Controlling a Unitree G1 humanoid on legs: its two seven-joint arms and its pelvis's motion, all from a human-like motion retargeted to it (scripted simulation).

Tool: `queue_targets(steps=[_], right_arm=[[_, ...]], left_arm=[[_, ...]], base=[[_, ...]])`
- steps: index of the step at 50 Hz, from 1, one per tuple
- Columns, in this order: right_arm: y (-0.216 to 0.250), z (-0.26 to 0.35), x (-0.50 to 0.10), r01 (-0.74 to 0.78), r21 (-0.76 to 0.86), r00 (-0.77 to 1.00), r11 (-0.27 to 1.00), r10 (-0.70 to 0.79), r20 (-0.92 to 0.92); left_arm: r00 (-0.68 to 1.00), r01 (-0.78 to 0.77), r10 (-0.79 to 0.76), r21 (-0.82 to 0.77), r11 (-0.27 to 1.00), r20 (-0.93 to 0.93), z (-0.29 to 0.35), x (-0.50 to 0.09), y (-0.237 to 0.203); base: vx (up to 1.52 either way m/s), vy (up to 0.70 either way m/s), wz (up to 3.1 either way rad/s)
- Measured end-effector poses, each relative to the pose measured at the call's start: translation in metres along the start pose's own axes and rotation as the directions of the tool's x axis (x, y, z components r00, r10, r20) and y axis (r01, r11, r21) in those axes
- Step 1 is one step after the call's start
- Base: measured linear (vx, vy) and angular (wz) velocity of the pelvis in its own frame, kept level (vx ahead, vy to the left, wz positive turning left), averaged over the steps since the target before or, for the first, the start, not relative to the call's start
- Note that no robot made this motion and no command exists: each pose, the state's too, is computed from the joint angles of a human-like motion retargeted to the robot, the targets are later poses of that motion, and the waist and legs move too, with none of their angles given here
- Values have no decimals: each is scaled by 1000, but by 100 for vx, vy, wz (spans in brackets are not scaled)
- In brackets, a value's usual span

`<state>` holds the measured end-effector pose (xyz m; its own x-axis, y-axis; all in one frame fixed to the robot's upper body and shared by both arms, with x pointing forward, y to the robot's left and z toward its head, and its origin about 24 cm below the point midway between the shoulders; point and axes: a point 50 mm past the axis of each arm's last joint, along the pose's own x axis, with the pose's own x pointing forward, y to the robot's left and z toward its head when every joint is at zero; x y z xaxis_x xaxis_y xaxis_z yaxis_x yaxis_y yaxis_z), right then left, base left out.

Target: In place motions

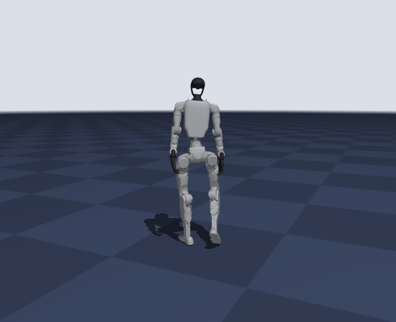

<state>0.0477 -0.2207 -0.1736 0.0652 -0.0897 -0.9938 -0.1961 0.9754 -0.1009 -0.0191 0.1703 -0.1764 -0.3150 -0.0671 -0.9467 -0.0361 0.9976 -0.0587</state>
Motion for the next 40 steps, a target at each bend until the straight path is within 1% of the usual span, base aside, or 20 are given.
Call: queue_targets(steps=[3, 7, 10, 13, 15, 20, 27, 30, 35, 40], right_arm=[[-1, 18, -1, 15, -40, 996, 999, -11, 84], [0, 31, -2, 33, -125, 990, 992, -15, 143], [3, 31, -2, 29, -174, 990, 984, -4, 139], [9, 21, 0, -14, -208, 994, 978, 35, 99], [10, 14, 0, -35, -201, 996, 979, 51, 74], [10, 8, 1, -29, -193, 998, 981, 39, 46], [8, -4, 1, -33, -91, 999, 995, 33, -1], [5, -15, 0, -31, -55, 999, 998, 30, -32], [-6, -33, -1, 42, -52, 994, 998, -47, -95], [-16, -49, -4, 121, -37, 981, 992, -126, -148]], left_arm=[[1000, 14, -14, 7, 1000, 1, 1, -1, 6], [999, 38, -38, 18, 999, -17, 2, -3, 10], [997, 65, -64, 17, 998, -33, 4, -5, 11], [995, 97, -97, 32, 995, -26, 10, -7, 7], [994, 109, -109, 52, 993, 1, 15, -6, -2], [988, 104, -110, 53, 993, 109, 20, -2, -16], [997, -1, -10, 143, 990, 73, 19, -3, -8], [997, -15, 2, 169, 985, 77, 20, -3, -8], [996, 4, -16, 140, 990, 85, 17, -1, -12], [999, 21, -25, 122, 992, 27, 4, 1, -7]], base=[[-7, -1, 142], [4, -5, 145], [9, -20, 133], [22, -17, 81], [22, -16, 10], [16, -18, 67], [5, -13, 93], [2, -5, 67], [2, 6, 20], [2, 12, -15]])
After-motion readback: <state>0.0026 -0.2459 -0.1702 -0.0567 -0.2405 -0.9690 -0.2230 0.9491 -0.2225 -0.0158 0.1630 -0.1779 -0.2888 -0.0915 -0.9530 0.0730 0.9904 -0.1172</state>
